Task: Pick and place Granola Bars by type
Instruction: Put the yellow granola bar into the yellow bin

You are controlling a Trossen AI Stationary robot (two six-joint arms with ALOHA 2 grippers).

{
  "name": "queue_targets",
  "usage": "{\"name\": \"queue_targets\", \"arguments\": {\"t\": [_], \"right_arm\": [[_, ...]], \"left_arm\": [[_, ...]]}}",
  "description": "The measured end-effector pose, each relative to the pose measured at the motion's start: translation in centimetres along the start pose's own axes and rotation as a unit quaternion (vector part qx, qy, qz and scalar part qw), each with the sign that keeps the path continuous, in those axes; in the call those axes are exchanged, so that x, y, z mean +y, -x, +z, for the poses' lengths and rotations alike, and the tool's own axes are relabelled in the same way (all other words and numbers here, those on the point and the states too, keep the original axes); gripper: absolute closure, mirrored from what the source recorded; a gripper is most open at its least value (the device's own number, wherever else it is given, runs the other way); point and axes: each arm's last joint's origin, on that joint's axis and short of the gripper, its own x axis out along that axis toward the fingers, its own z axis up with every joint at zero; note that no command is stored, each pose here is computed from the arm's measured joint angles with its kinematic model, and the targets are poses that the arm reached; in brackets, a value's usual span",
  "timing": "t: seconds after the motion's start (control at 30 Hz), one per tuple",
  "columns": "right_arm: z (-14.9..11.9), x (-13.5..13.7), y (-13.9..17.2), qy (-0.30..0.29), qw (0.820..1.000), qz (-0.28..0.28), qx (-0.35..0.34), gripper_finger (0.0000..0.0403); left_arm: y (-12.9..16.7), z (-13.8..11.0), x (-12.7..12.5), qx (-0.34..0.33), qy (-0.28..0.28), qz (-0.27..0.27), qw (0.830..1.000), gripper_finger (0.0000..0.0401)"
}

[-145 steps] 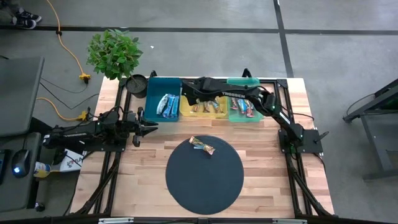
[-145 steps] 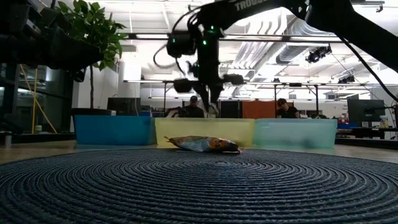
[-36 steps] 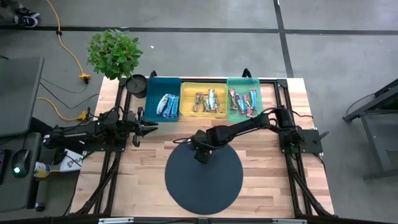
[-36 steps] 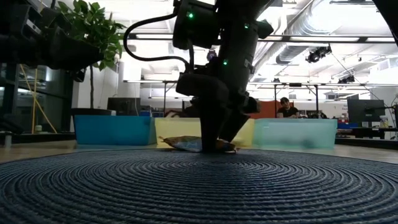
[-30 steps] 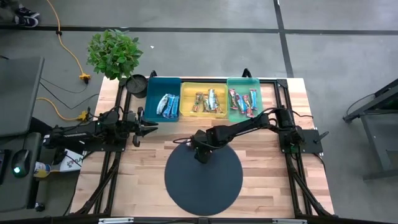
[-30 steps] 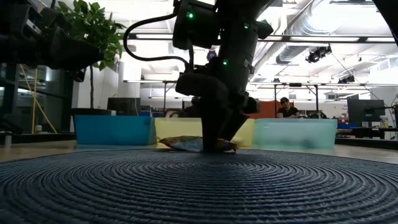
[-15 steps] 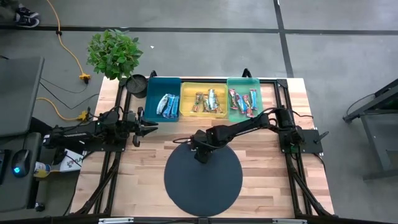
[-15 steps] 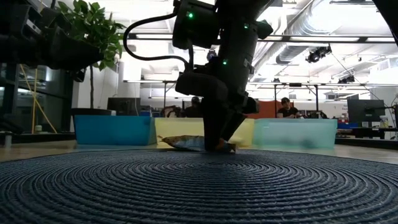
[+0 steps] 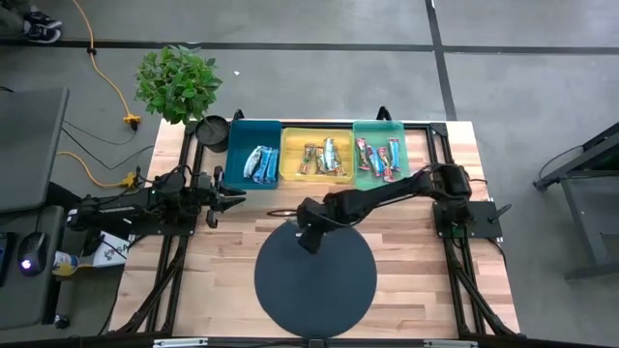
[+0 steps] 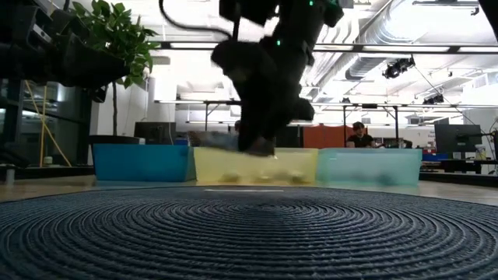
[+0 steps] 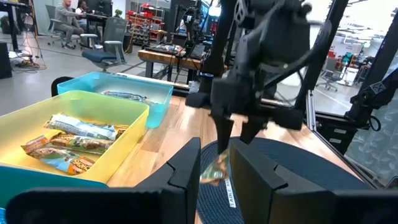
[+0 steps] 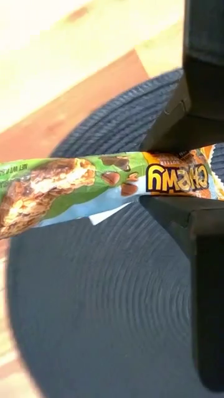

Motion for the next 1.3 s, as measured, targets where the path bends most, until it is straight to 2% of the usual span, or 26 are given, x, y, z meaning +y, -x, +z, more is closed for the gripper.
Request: {"name": "queue_targets", "arguments": {"t": [0.2, 0.37, 0.57, 0.73, 0.87, 1.03, 1.13, 1.3], "right_arm": [[1.5, 0.7, 3.7, 0.012, 0.996, 0.051, -0.079, 0.0327], [3.0, 1.6, 6.9, 0.032, 0.978, 0.12, -0.165, 0.0327], [4.8, 3.0, 10.6, 0.064, 0.932, 0.218, -0.282, 0.0327], [5.9, 3.7, 12.2, 0.083, 0.89, 0.245, -0.376, 0.0328], [6.7, 3.5, 13.0, 0.079, 0.867, 0.196, -0.451, 0.0328], [7.2, 2.8, 13.4, 0.054, 0.851, 0.055, -0.52, 0.0329], [7.3, 2.2, 13.6, -0.005, 0.839, -0.043, -0.543, 0.0329], [7.6, 0.7, 13.9, -0.098, 0.8, -0.185, -0.562, 0.0329]], "left_arm": [[0.0, 0.0, 0.0, 0.0, 0.0, 0.0, 1.0, 0.0319], [0.0, 0.0, 0.0, 0.0, 0.0, 0.0, 1.0, 0.0319], [0.0, 0.0, 0.0, 0.0, 0.0, 0.0, 1.0, 0.0319], [0.0, 0.0, 0.0, 0.0, 0.0, 0.0, 1.0, 0.0319], [0.0, 0.0, 0.0, 0.0, 0.0, 0.0, 1.0, 0.0319], [0.0, 0.0, 0.0, 0.0, 0.0, 0.0, 1.0, 0.0319], [0.0, 0.0, 0.0, 0.0, 0.0, 0.0, 1.0, 0.0319], [0.0, 0.0, 0.0, 0.0, 0.0, 0.0, 1.0, 0.0319]]}}
